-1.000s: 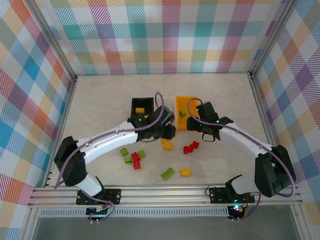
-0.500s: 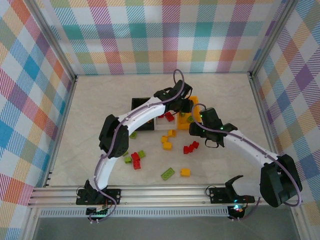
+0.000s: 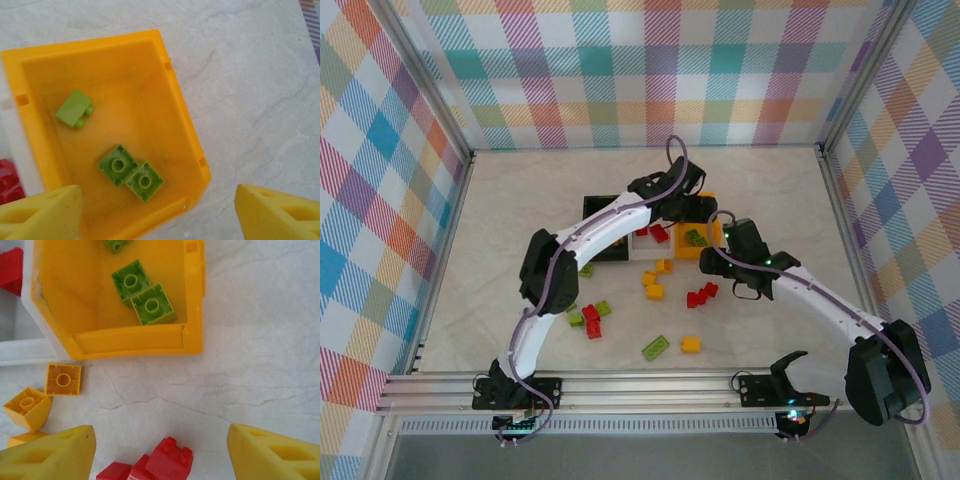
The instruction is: Sort the legos into containers by color
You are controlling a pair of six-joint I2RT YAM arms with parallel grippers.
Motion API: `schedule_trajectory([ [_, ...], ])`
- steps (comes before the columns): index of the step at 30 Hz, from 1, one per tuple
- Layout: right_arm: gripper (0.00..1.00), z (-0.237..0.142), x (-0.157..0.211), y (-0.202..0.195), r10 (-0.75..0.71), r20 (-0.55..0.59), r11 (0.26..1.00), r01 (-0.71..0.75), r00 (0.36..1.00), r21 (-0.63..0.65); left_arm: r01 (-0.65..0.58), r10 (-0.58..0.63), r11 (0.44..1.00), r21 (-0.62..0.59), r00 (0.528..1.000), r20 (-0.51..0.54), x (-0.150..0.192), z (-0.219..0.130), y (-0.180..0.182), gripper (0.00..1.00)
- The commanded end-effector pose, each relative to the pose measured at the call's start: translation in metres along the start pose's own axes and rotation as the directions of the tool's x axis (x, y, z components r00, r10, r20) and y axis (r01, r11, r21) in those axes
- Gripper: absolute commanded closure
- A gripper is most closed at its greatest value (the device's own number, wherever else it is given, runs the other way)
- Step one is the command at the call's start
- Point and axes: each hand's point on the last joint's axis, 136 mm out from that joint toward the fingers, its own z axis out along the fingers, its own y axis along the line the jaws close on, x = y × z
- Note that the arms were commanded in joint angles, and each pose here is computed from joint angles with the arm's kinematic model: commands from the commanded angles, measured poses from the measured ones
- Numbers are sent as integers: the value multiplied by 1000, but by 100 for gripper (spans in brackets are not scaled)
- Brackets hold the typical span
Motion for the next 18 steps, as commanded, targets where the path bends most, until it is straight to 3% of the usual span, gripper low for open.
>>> schedule_trajectory([
  [1,32,0,22,0,1,-64,999,-3,998,-32,35,-46,995,93,992,119,-22,-69,-10,16],
  [8,33,4,63,20,-50,-188,994,30,981,-109,100,-125,978,184,984,129,40,-122,15,9],
  [14,33,6,92,50,-133,-262,982,92,956,-163,152,-174,974,165,977,124,102,-152,57,1],
  [18,33,4,111,57,-159,-298,980,113,941,-166,171,-190,976,132,971,143,127,-174,82,0],
])
